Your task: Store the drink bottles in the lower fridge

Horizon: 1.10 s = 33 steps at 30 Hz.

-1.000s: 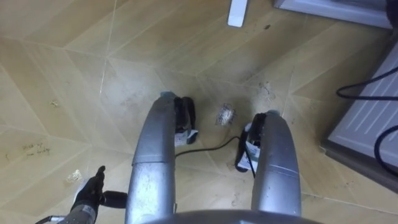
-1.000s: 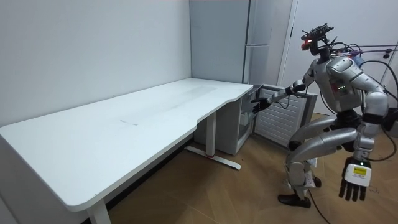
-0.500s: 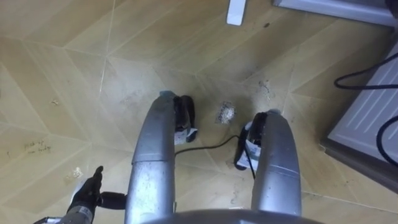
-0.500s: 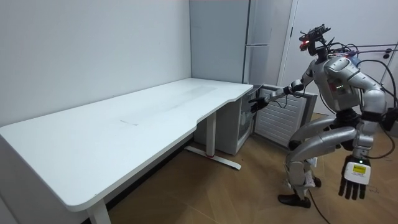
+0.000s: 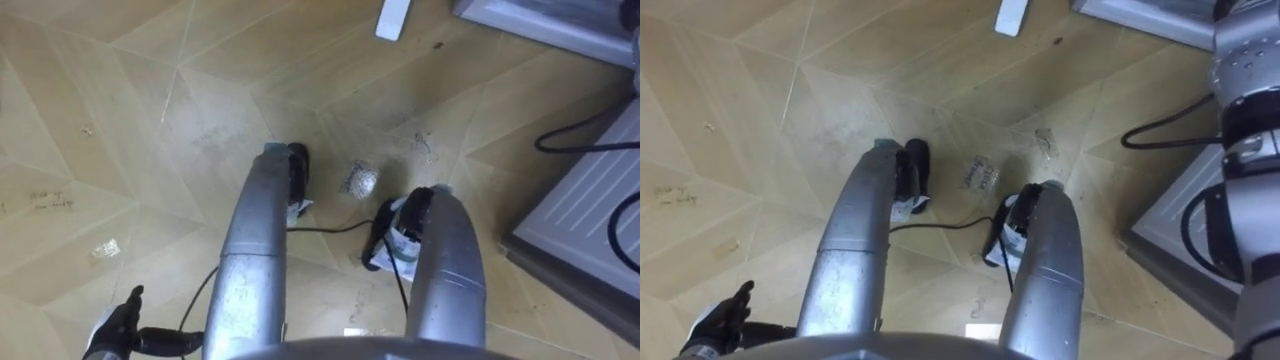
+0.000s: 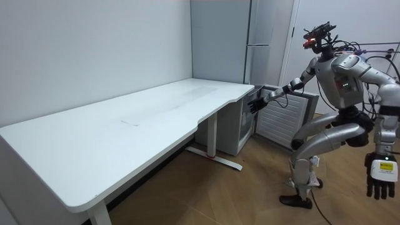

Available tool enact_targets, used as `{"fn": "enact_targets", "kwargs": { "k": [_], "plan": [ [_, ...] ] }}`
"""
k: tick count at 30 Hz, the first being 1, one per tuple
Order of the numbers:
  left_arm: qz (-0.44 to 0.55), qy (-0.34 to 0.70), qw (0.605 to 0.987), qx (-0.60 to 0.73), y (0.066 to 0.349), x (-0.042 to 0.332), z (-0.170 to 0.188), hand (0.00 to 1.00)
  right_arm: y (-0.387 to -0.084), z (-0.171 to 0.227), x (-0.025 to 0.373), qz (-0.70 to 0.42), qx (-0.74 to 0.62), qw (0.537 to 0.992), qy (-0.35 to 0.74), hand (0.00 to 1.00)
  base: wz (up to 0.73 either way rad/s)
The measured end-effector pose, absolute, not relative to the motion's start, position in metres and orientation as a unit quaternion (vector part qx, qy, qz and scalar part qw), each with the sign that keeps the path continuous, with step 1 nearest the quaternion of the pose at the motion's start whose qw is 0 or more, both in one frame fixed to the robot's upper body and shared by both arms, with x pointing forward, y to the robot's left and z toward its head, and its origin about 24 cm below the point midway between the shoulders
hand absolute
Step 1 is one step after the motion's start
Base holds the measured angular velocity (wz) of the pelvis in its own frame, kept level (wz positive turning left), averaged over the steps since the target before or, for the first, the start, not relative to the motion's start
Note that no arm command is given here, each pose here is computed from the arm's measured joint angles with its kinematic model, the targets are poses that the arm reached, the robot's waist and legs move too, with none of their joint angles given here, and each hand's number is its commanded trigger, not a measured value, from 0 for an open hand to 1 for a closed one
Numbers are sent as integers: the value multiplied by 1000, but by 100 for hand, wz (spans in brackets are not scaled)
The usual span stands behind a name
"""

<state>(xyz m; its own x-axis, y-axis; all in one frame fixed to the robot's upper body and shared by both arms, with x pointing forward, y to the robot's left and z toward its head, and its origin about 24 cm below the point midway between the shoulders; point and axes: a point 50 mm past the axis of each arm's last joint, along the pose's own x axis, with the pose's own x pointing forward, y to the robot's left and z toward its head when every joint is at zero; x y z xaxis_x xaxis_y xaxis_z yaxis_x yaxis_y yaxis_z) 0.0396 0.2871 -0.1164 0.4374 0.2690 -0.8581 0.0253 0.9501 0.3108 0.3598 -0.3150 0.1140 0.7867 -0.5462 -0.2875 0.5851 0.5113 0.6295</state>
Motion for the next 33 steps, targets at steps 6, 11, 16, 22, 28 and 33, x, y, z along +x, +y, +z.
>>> {"fn": "enact_targets", "kwargs": {
  "k": [6, 11, 16, 22, 28, 33],
  "plan": [
    [65, 520, 841, 135, 285, 42, -115, 0, -318, 112, 357, -341, 371, 863, 21, 0, 8],
    [56, 518, 844, 129, 283, 44, -115, 0, -320, 106, 353, -349, 359, 865, 19, 0, 1],
    [44, 519, 845, 122, 283, 44, -114, 0, -321, 99, 350, -352, 352, 867, 27, 0, 1],
    [39, 519, 845, 123, 284, 44, -114, 0, -318, 89, 347, -323, 327, 887, 49, 0, -2],
    [27, 521, 844, 122, 287, 44, -113, 0, -314, 76, 344, -251, 295, 920, 62, 0, -4],
    [36, 536, 834, 125, 296, 39, -116, 0, -325, 39, 315, -226, 272, 930, 99, 0, 10]
  ]
}}
